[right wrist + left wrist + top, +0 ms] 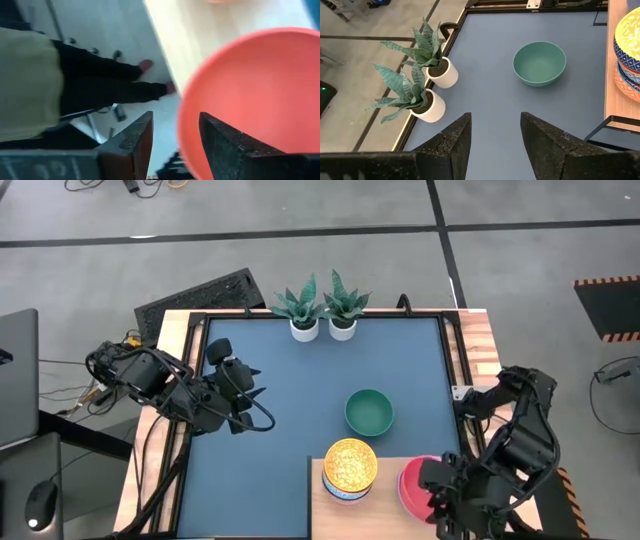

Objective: Place and stack bowls onto a shelf
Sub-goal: Stack the orange bowl on top of the pink bowl on the shelf

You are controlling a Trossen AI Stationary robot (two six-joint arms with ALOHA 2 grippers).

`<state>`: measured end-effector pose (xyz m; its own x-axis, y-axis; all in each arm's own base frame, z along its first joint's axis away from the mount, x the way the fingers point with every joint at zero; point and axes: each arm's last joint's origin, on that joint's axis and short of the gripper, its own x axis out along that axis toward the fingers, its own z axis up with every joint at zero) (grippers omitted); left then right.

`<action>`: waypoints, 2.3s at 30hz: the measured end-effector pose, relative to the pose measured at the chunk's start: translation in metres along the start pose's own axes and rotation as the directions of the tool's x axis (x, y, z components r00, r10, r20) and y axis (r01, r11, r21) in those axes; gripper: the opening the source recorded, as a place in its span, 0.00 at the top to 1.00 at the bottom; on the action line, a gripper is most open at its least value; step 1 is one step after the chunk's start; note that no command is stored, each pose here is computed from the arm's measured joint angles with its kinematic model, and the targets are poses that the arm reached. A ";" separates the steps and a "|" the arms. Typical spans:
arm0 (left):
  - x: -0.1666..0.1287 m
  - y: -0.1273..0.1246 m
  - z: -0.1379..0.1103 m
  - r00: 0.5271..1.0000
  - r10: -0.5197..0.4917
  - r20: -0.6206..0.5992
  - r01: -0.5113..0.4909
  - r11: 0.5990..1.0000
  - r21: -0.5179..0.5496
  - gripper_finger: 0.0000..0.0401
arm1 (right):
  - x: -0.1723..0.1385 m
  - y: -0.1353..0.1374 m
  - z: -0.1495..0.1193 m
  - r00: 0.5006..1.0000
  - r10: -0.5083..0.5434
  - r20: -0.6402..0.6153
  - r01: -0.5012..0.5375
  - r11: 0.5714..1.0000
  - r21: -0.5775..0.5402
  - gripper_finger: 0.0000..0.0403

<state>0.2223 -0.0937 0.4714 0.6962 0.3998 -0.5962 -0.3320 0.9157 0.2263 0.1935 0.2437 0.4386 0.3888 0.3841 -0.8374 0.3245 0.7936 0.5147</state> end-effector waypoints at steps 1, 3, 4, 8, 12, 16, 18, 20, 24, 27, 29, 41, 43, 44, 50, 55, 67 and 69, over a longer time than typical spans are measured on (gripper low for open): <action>0.000 0.000 0.000 1.000 0.000 0.000 0.000 1.000 -0.001 0.61 | 0.000 0.003 0.000 1.000 0.024 0.008 -0.024 1.000 -0.005 0.54; 0.000 0.000 0.000 1.000 0.002 0.001 -0.002 1.000 -0.001 0.61 | -0.001 0.008 -0.003 0.996 0.056 0.068 -0.054 0.998 -0.034 0.56; 0.000 0.000 0.000 1.000 0.003 0.001 -0.003 1.000 -0.005 0.61 | -0.001 0.010 -0.006 0.991 0.063 0.117 -0.057 0.997 -0.053 0.58; 0.000 0.000 0.000 1.000 0.005 0.002 -0.005 0.999 -0.037 0.61 | 0.006 0.020 -0.018 0.938 0.099 0.332 -0.048 0.986 -0.158 0.68; 0.000 0.000 0.000 1.000 0.005 0.003 -0.005 0.999 -0.037 0.61 | 0.014 0.019 -0.026 0.893 0.060 0.445 0.023 0.984 -0.179 0.80; 0.000 0.000 0.000 1.000 0.006 0.003 -0.006 0.999 -0.048 0.61 | 0.032 0.010 -0.029 0.856 -0.024 0.517 0.097 0.988 -0.116 0.92; 0.000 0.000 0.000 1.000 0.007 0.004 -0.007 0.998 -0.054 0.61 | 0.042 0.007 -0.031 0.845 -0.052 0.532 0.120 0.988 -0.094 0.96; 0.000 0.000 0.000 1.000 0.009 0.004 -0.008 0.998 -0.054 0.61 | 0.051 0.004 -0.031 0.831 -0.071 0.552 0.143 0.986 -0.089 0.96; 0.000 0.000 0.000 1.000 0.009 0.005 -0.009 0.998 -0.056 0.61 | 0.062 -0.001 -0.033 0.815 -0.101 0.570 0.166 0.984 -0.063 0.92; 0.000 0.000 0.000 1.000 0.009 0.005 -0.009 0.998 -0.058 0.61 | 0.070 -0.005 -0.035 0.812 -0.119 0.572 0.171 0.984 -0.038 0.89; 0.000 0.000 0.000 1.000 0.009 0.005 -0.009 0.998 -0.060 0.61 | 0.076 -0.007 -0.036 0.811 -0.125 0.571 0.177 0.984 -0.035 0.90; 0.000 0.000 0.000 1.000 0.009 0.005 -0.009 0.999 -0.050 0.61 | 0.074 0.003 -0.028 0.801 -0.055 0.596 0.119 0.991 -0.068 0.92; 0.000 0.000 0.000 1.000 0.010 0.005 -0.010 0.999 -0.045 0.61 | 0.061 0.007 -0.026 0.795 -0.030 0.605 0.115 0.988 -0.102 0.91; 0.000 0.000 0.000 1.000 0.014 0.007 -0.014 0.999 -0.045 0.61 | 0.057 0.008 -0.025 0.793 -0.025 0.609 0.122 0.985 -0.119 0.91; 0.000 0.001 0.000 1.000 0.028 0.014 -0.027 0.998 -0.055 0.61 | 0.050 0.003 -0.040 0.793 -0.069 0.605 0.162 0.982 -0.101 0.95; 0.000 0.001 0.001 0.999 0.028 0.016 -0.027 0.998 -0.057 0.61 | 0.048 -0.007 -0.060 0.720 -0.120 0.683 0.172 0.985 -0.009 0.92; 0.000 0.001 0.003 0.996 0.070 0.058 -0.067 0.996 -0.057 0.61 | 0.044 -0.009 -0.080 0.683 -0.083 0.725 0.171 0.984 -0.048 0.95; 0.000 0.001 0.003 0.996 0.070 0.058 -0.067 0.996 -0.063 0.61 | 0.050 -0.012 -0.080 0.683 -0.098 0.723 0.186 0.982 -0.043 0.94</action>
<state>0.2242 -0.0926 0.4743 0.7068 0.4650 -0.5331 -0.4174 0.8826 0.2165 0.1398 0.2914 0.3758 0.8578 -0.1564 -0.4896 0.3537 0.8707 0.3416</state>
